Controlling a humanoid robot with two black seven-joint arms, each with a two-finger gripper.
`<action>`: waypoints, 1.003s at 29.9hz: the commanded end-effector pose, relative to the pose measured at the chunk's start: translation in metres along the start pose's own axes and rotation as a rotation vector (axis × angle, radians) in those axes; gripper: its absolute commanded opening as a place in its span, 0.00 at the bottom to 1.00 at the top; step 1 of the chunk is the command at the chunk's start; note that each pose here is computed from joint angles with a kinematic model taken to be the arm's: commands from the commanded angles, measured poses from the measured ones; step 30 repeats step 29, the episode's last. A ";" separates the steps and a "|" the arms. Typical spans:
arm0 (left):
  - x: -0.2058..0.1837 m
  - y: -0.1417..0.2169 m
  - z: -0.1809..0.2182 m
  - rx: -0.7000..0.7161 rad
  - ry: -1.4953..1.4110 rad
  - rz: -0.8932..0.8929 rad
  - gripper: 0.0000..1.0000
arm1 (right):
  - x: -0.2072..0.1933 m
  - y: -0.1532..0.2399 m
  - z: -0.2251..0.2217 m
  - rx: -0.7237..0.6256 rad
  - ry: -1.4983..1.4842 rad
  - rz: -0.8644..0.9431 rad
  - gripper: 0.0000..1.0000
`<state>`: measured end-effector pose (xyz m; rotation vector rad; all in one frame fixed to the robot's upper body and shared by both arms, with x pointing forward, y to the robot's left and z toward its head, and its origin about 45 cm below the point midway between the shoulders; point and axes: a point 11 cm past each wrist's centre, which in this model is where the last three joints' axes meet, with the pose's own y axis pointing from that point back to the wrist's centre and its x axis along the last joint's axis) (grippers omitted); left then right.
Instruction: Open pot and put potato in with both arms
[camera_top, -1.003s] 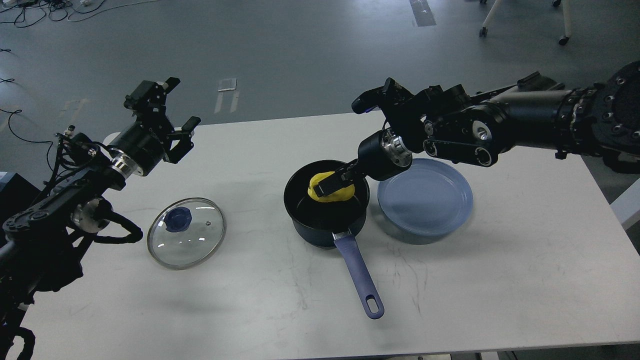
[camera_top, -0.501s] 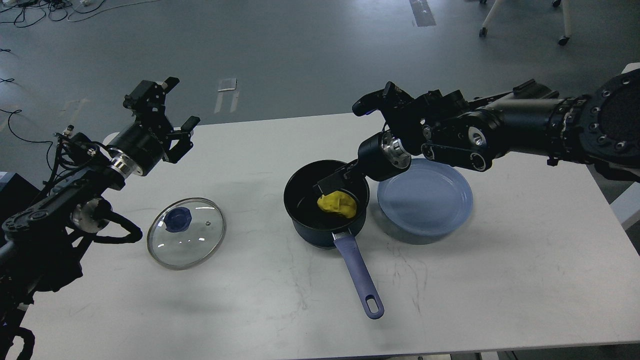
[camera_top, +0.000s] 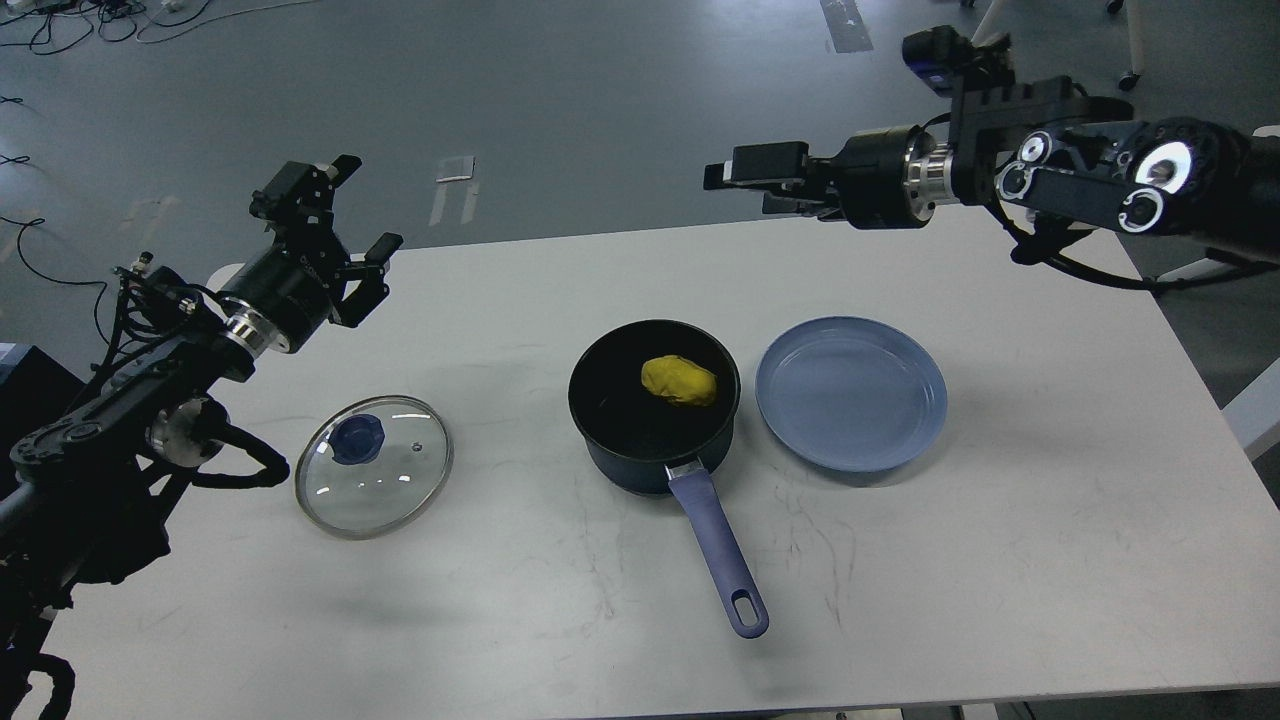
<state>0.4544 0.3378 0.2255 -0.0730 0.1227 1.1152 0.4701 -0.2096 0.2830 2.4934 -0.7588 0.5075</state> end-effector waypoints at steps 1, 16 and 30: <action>-0.002 -0.001 -0.002 0.000 0.007 -0.003 0.98 | 0.004 0.026 0.036 0.067 -0.262 0.159 0.98; -0.032 -0.015 -0.023 0.006 0.067 -0.050 0.98 | -0.035 0.093 0.142 0.208 -0.849 0.546 1.00; -0.041 -0.015 -0.034 0.017 0.092 -0.057 0.98 | -0.037 0.092 0.140 0.241 -0.877 0.524 1.00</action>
